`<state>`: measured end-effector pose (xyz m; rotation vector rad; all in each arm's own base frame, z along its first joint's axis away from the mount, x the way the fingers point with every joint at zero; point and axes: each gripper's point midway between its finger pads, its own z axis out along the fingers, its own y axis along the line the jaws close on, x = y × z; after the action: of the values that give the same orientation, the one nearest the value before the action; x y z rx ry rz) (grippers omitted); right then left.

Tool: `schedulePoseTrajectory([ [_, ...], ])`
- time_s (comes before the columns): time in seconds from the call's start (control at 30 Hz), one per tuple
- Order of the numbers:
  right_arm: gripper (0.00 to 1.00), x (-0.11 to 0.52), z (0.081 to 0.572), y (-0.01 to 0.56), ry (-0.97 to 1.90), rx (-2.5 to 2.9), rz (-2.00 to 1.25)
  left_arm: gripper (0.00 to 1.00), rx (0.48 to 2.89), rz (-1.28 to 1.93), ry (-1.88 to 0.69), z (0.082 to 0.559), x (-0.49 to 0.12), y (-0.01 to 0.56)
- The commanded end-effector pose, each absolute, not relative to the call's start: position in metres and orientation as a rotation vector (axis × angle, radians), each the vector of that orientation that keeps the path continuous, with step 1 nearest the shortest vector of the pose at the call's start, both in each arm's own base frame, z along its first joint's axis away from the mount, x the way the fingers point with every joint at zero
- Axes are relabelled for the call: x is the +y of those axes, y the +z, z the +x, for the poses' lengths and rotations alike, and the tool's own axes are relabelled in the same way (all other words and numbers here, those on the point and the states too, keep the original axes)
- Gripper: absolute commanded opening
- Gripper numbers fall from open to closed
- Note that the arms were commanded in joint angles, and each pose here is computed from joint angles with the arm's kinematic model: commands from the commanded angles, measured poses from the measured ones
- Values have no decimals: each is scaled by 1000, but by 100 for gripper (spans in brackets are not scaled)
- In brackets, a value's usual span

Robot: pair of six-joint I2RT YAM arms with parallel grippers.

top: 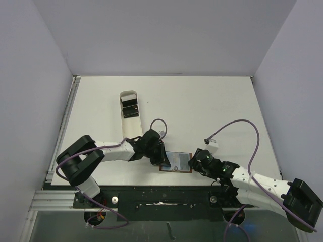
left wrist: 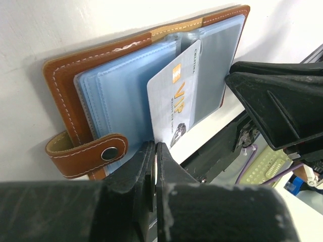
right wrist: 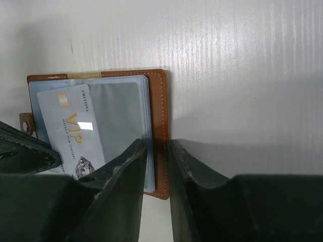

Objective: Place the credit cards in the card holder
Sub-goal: Insert the credit card into the card holder.

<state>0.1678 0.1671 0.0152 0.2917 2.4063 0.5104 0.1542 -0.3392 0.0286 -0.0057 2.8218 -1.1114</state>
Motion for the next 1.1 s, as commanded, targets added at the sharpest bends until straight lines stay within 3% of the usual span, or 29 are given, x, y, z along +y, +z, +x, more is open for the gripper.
schedulePoseTrajectory([
  [0.0,25,171,177,23,515,2362,311,0,2784,99,-1167,158,-352,47],
  [1.07,24,169,187,32,531,2331,301,0,2849,412,-1080,154,-345,36],
])
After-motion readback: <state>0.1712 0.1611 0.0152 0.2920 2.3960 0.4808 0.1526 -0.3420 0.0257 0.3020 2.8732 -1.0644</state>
